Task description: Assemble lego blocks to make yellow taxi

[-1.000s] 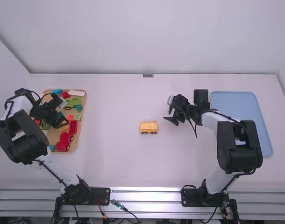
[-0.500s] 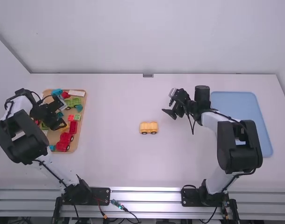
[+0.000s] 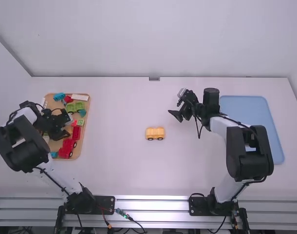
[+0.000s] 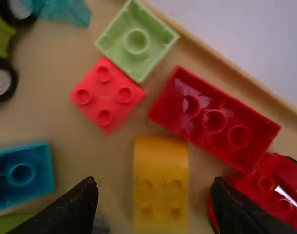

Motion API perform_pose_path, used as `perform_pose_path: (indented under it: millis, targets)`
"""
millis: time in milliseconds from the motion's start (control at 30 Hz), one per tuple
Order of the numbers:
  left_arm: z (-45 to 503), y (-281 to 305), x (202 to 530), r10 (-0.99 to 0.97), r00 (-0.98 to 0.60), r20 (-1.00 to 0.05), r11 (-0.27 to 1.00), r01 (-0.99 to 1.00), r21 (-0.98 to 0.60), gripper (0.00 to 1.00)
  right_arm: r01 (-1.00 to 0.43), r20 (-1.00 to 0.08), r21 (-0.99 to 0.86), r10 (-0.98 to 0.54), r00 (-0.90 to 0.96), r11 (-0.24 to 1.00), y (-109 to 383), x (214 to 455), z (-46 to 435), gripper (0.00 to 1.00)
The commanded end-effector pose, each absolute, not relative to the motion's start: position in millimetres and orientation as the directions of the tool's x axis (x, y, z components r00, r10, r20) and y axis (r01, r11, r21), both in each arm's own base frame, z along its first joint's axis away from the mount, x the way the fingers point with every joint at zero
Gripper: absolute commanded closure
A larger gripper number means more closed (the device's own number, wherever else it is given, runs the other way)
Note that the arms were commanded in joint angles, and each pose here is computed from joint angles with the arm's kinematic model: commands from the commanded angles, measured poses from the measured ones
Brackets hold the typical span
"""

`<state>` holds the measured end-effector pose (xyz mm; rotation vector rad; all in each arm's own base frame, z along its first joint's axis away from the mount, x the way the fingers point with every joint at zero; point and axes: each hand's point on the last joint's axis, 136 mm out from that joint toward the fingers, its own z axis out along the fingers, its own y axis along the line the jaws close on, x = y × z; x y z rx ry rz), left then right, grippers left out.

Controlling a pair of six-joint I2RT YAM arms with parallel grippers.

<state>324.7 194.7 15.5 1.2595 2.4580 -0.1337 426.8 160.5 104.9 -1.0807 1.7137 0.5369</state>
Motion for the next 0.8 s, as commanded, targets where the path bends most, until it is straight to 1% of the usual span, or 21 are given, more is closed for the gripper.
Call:
perform_pose_path:
  millis: [0,33,100,233,433,600,767]
  targets:
    - [17,183,321,0.752,-0.434,-0.496,0.550,0.828,0.108,0.39,-0.850,-0.913,-0.150,-0.400,-0.077,0.506,160,431,120,0.01]
    - [19,182,320,0.737,-0.420,-0.530,0.554,0.825,0.116,0.38,-0.849,-0.913,-0.151,-0.400,-0.076,0.506,161,432,121,0.01]
    - [19,182,320,0.714,-0.416,-0.563,0.570,0.813,0.121,0.38,-0.849,-0.913,-0.152,-0.400,-0.075,0.505,161,432,120,0.01]
    - [11,185,316,0.709,-0.424,-0.563,0.583,0.802,0.130,0.39,-0.850,-0.913,-0.150,-0.400,-0.077,0.506,160,432,120,0.01]
    - [5,182,325,0.687,-0.438,-0.580,0.617,0.773,0.146,0.49,-0.851,-0.913,-0.148,-0.400,-0.079,0.505,161,431,120,0.01]
    - [4,183,326,0.677,-0.441,-0.589,0.628,0.763,0.151,0.49,-0.854,-0.913,-0.149,-0.401,-0.076,0.499,164,430,120,0.01]
    - [4,194,338,0.613,-0.495,-0.616,0.702,0.699,0.136,0.47,-0.853,-0.913,-0.149,-0.401,-0.075,0.499,164,430,120,0.01]
